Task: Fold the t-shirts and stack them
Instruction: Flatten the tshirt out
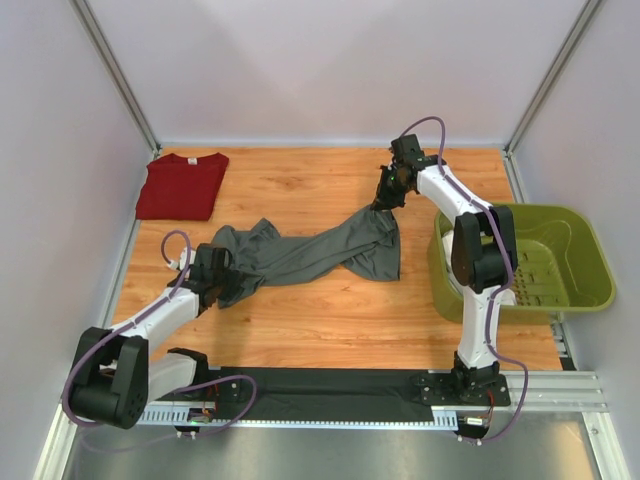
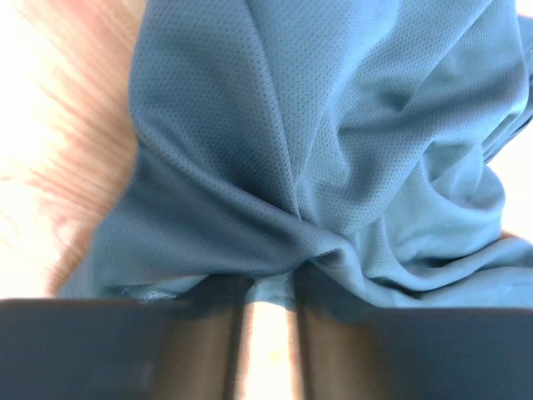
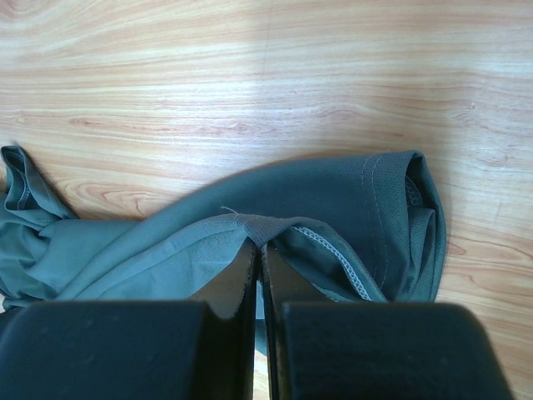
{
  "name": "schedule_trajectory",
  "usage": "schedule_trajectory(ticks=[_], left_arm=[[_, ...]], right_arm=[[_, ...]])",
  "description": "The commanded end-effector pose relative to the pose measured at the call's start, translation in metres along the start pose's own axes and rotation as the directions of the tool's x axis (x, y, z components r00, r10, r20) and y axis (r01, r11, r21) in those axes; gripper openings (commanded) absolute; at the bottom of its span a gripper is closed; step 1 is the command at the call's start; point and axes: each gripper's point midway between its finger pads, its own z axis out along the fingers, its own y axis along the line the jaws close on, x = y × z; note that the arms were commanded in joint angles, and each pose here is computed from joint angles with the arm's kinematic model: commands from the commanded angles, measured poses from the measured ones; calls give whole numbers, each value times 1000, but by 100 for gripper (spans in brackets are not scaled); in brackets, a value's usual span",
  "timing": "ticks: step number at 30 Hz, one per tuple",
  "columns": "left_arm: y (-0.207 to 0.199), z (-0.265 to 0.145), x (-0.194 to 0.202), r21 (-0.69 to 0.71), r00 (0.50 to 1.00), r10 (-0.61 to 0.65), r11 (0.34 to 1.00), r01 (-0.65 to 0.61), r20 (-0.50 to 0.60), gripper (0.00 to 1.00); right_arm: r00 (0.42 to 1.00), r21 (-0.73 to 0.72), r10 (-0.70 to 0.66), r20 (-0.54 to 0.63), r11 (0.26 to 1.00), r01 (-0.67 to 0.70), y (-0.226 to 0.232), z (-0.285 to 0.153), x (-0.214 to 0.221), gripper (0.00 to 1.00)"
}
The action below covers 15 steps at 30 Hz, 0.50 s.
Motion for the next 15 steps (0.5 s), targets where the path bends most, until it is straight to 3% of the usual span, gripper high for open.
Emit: schedule_trajectory(ticks=[1, 4, 11, 15], left_arm=[[-7, 3, -10, 34, 998, 10, 999, -12, 61, 22], [-5, 4, -11, 19, 998, 6, 1000, -7, 65, 0], [-18, -17, -24, 9, 995, 47, 999, -48, 84, 0], [-30, -52, -37, 7, 976, 196, 980, -197, 93, 0]], right_arm=[[999, 0, -19, 29, 1000, 19, 3, -3, -11, 0], [1000, 5, -19, 25, 1000, 19, 2, -3, -10, 0], [999, 14, -25, 21, 1000, 25, 0, -3, -11, 0], [999, 23, -29, 27, 999, 28, -1, -5, -13, 0]])
